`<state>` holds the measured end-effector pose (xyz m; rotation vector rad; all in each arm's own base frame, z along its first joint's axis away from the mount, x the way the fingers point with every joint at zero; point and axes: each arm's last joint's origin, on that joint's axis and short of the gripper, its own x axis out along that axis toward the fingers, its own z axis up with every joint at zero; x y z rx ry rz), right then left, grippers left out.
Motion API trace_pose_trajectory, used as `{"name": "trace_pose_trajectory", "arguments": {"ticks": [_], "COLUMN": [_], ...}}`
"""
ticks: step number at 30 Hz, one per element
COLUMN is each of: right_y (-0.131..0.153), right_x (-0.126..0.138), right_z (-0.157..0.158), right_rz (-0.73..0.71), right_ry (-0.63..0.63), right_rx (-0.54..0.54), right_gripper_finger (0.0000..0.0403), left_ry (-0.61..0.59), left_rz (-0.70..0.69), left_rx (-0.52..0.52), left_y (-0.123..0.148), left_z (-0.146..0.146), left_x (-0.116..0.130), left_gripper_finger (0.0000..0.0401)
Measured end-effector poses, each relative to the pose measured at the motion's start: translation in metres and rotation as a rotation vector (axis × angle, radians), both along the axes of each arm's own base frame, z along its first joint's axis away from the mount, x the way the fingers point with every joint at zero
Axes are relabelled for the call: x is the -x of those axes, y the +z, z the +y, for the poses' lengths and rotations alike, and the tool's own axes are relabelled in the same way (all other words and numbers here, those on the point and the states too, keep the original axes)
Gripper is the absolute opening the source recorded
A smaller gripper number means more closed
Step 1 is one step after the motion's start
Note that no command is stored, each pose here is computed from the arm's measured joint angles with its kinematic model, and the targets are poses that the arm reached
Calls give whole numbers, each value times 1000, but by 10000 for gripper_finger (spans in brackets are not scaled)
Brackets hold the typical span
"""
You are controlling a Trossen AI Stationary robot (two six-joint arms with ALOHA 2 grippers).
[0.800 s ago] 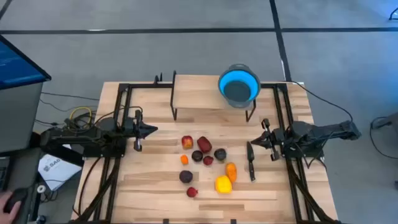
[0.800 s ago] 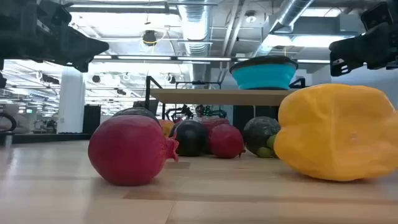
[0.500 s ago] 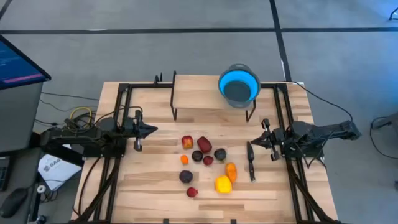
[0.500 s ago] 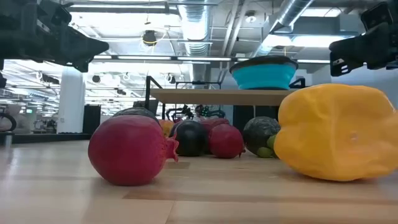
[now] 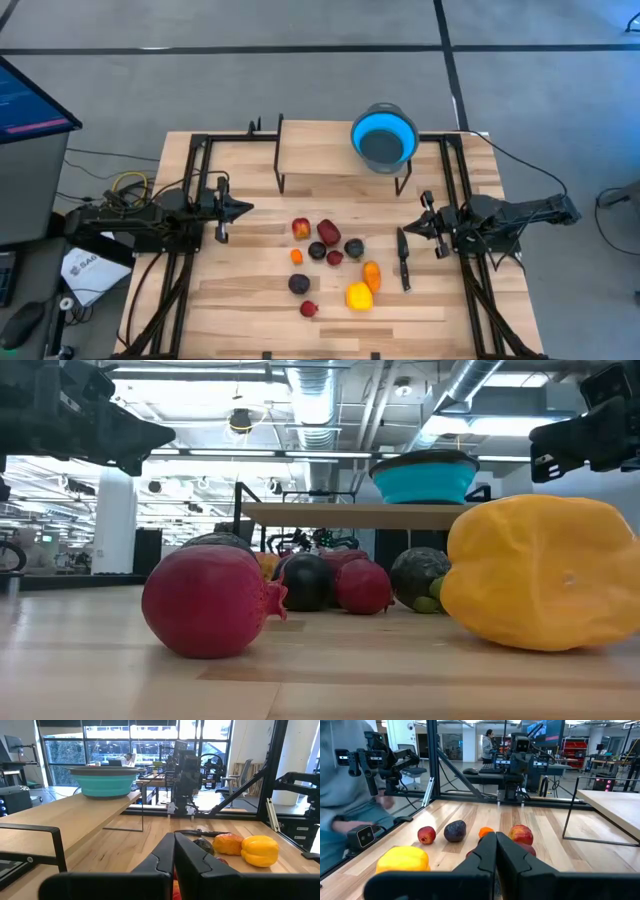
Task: Pick & Place Fruit
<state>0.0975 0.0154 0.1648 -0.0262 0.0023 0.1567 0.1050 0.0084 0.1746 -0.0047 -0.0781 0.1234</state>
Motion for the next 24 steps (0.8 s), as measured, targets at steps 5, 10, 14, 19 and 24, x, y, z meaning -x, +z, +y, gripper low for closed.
{"name": "trace_pose_trajectory", "arguments": {"ticks": [5, 10, 14, 19, 24], "right_y": [0, 0, 0, 0, 14], "right_x": [0, 0, 0, 0, 1], "right_z": [0, 0, 0, 0, -1], "right_rz": [0, 0, 0, -4, -144], "right_ry": [0, 0, 0, -1, -2], "right_rx": [0, 0, 0, 20, -44], "right_gripper_finger": [0, 0, 0, 0, 0], "left_ry": [0, 0, -1, -4, -4], "left_rz": [1, 0, 0, 0, 0], "left_rx": [0, 0, 0, 0, 0], "left_y": [0, 0, 0, 0, 0], "left_z": [0, 0, 0, 0, 0], "left_x": [0, 0, 0, 0, 0], "left_gripper_finger": [2, 2, 2, 2, 2]}}
